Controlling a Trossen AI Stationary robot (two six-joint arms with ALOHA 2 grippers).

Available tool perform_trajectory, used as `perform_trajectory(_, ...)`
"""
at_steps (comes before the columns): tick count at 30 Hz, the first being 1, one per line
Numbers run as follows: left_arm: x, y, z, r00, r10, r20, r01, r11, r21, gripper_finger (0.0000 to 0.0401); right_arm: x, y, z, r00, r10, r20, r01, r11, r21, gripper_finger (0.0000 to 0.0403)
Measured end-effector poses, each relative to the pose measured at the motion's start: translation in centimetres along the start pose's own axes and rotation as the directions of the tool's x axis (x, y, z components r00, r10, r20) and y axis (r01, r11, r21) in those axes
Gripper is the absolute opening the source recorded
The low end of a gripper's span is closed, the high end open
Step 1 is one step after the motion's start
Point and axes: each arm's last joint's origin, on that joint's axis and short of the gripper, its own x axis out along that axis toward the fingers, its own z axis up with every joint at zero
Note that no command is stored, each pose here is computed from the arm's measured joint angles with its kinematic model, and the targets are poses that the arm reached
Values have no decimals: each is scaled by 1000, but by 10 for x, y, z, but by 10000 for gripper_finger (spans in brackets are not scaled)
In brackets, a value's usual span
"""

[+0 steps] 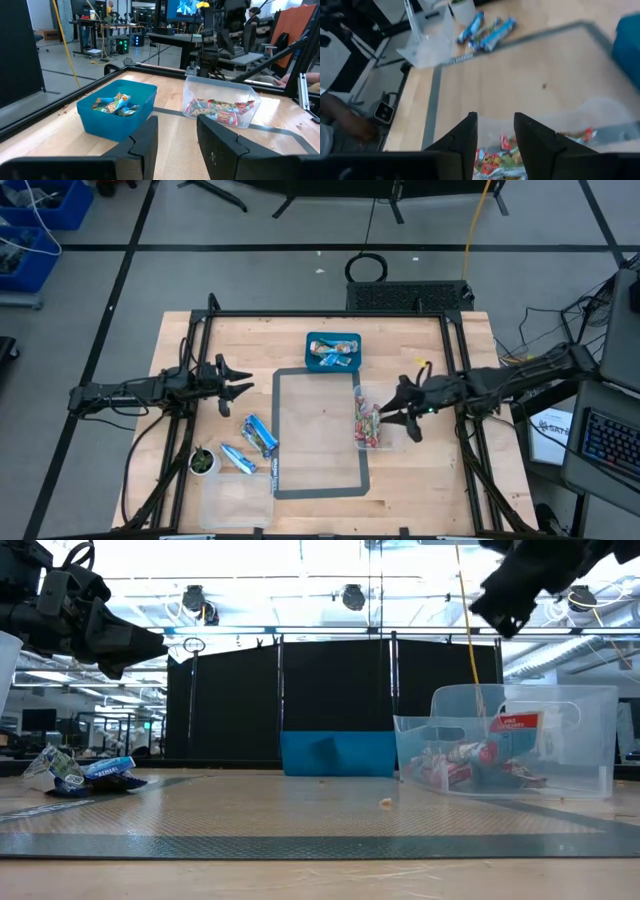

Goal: Pick and place Granola Bars by type
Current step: Put the purple granola bar into the left transparent bin

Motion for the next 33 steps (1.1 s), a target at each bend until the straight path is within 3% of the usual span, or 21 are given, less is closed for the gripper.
perform_trajectory(8, 0, 0, 0, 1000, 0, 0, 0, 1000, 0, 138, -26, -1, 1, 993, 36, 110, -25, 994, -104, 96)
perform_trajectory(13, 0, 0, 0, 1000, 0, 0, 0, 1000, 0, 138, -31, -13, -24, 990, -1, 140, 17, 994, -107, 84)
perform_trajectory(20, 0, 0, 0, 1000, 0, 0, 0, 1000, 0, 138, -33, -28, -58, 963, 51, 264, -9, 988, -154, 79)
perform_trajectory(28, 0, 0, 0, 1000, 0, 0, 0, 1000, 0, 138, -31, -36, -79, 895, 117, 430, 16, 956, -293, 79)
perform_trajectory(33, 0, 0, 0, 1000, 0, 0, 0, 1000, 0, 138, -28, -39, -85, 894, 120, 432, 20, 952, -306, 79)
